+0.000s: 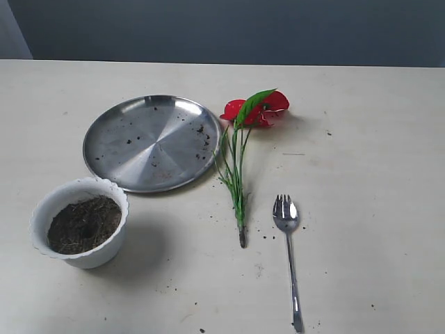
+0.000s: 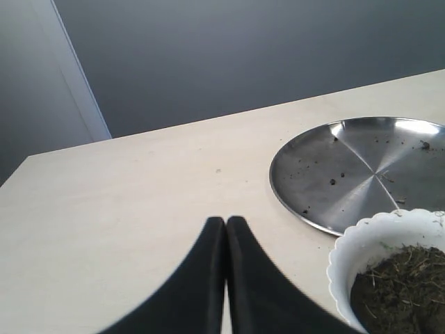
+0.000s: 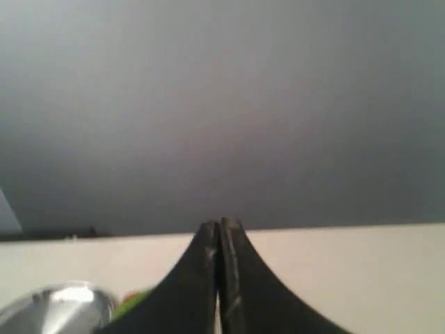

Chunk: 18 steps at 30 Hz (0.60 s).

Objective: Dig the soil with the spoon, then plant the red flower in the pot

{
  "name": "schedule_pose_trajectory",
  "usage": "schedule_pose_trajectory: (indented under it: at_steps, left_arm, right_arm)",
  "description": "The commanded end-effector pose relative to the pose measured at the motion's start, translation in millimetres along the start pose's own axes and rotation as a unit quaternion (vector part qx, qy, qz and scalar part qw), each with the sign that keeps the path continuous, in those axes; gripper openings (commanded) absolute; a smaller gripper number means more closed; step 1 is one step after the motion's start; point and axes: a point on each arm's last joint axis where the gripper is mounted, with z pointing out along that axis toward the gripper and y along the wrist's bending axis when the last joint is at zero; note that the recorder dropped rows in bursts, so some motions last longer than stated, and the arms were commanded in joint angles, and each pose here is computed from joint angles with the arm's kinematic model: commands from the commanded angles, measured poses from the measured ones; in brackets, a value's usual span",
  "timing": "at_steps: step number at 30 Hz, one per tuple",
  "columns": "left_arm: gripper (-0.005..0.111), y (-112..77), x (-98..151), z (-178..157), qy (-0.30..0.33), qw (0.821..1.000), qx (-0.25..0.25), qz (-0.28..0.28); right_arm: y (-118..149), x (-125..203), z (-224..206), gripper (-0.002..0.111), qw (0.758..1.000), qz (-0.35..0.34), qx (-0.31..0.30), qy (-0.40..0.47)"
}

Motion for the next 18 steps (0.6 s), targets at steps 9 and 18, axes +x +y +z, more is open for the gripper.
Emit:
schedule_pose_trajectory:
  at_steps: [9, 18]
  left_arm:
    - [0.0, -0.1, 0.0, -0.2, -0.004, 1.0, 0.0, -0.003]
    - [0.0, -0.1, 0.0, -0.2, -0.004, 1.0, 0.0, -0.003]
  right_arm:
    - [32.9, 44.3, 130.2, -0.001, 0.887, -0.088, -0.049, 0.45]
    - [109.0, 99.0, 143.5, -0.001, 0.855, -0.103, -0.017, 0.509]
